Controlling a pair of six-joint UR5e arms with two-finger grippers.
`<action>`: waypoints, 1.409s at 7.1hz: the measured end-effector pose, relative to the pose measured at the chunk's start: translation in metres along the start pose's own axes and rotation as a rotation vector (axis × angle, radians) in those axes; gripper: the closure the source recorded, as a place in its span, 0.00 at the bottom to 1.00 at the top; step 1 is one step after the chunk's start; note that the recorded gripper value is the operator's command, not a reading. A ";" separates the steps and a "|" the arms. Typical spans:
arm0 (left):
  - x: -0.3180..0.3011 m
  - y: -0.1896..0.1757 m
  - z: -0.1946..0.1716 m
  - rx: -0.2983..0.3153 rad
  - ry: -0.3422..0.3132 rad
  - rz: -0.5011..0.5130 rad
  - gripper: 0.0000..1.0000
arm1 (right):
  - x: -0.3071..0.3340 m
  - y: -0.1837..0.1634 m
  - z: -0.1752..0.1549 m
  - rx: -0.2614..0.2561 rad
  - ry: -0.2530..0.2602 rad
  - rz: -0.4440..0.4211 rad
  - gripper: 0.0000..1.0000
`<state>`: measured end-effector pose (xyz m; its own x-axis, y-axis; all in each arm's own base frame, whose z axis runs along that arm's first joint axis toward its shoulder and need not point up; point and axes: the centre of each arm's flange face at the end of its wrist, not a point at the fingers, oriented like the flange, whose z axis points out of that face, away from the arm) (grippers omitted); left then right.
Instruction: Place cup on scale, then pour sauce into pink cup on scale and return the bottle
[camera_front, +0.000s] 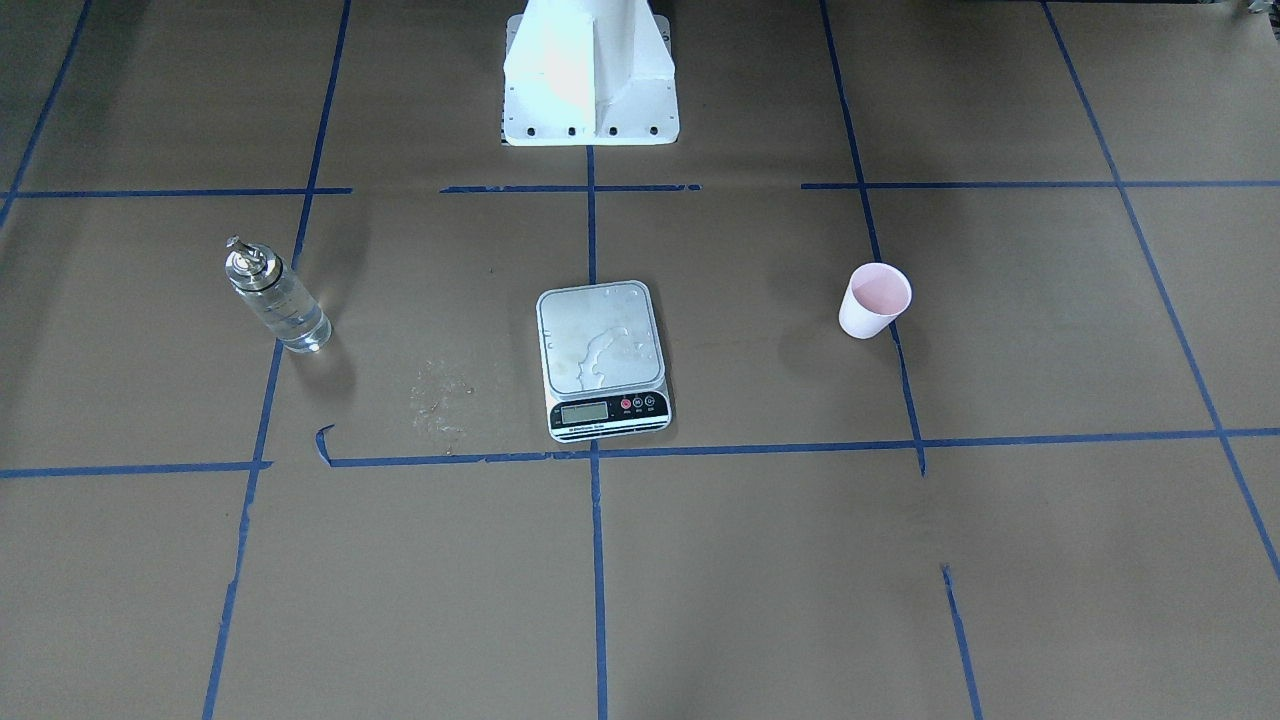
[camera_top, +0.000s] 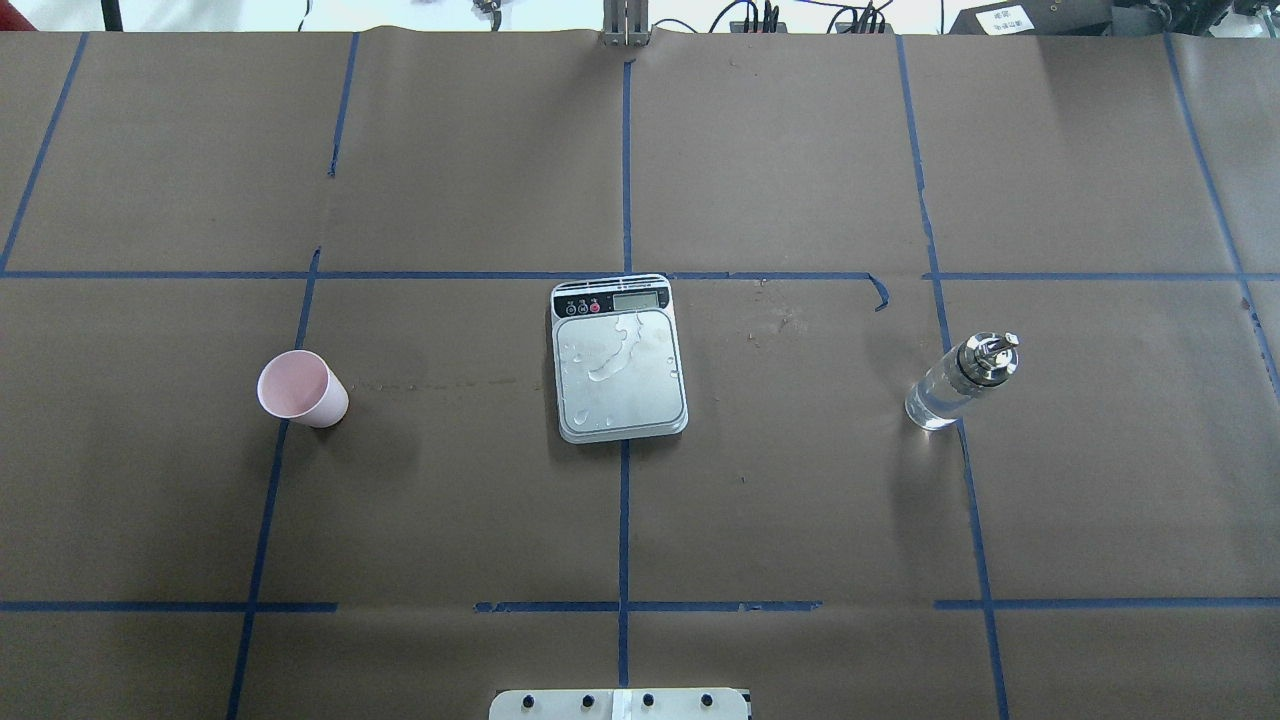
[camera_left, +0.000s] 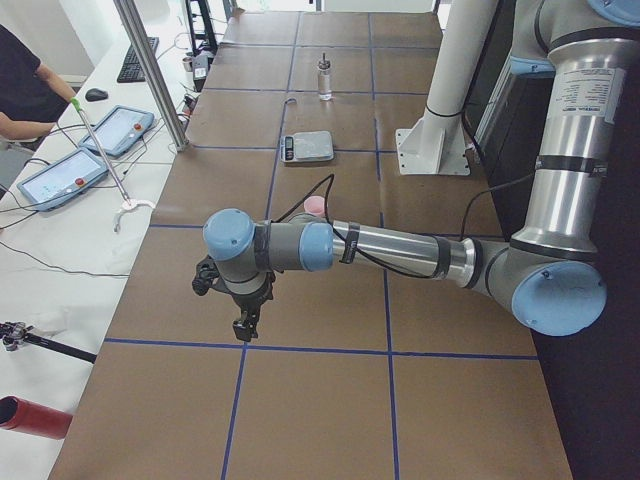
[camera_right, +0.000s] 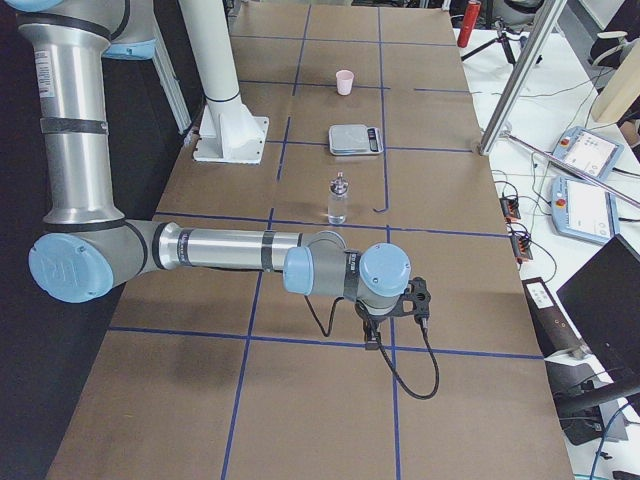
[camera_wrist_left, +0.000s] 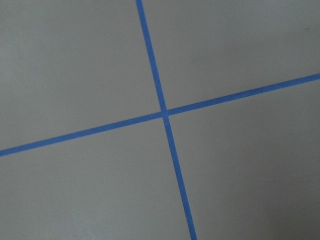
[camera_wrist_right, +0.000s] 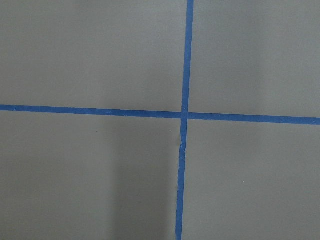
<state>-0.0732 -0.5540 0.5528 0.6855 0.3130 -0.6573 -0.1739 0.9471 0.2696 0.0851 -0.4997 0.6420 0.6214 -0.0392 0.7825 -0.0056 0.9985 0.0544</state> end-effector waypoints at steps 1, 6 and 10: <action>0.015 -0.021 -0.014 0.044 0.006 0.039 0.00 | -0.002 -0.001 -0.001 0.003 -0.002 -0.003 0.00; 0.202 -0.092 -0.002 0.052 0.162 -0.078 0.00 | -0.025 -0.021 -0.020 0.039 0.002 -0.026 0.00; 0.271 -0.036 0.057 0.101 0.139 -0.307 0.00 | -0.019 -0.017 -0.013 0.041 0.007 -0.012 0.00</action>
<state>0.1593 -0.5069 0.4055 0.5908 0.0282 -0.8063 0.1006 0.9890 0.1083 0.0839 -0.5152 0.6182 0.6267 -0.0512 0.7775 -0.0295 0.9956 0.0894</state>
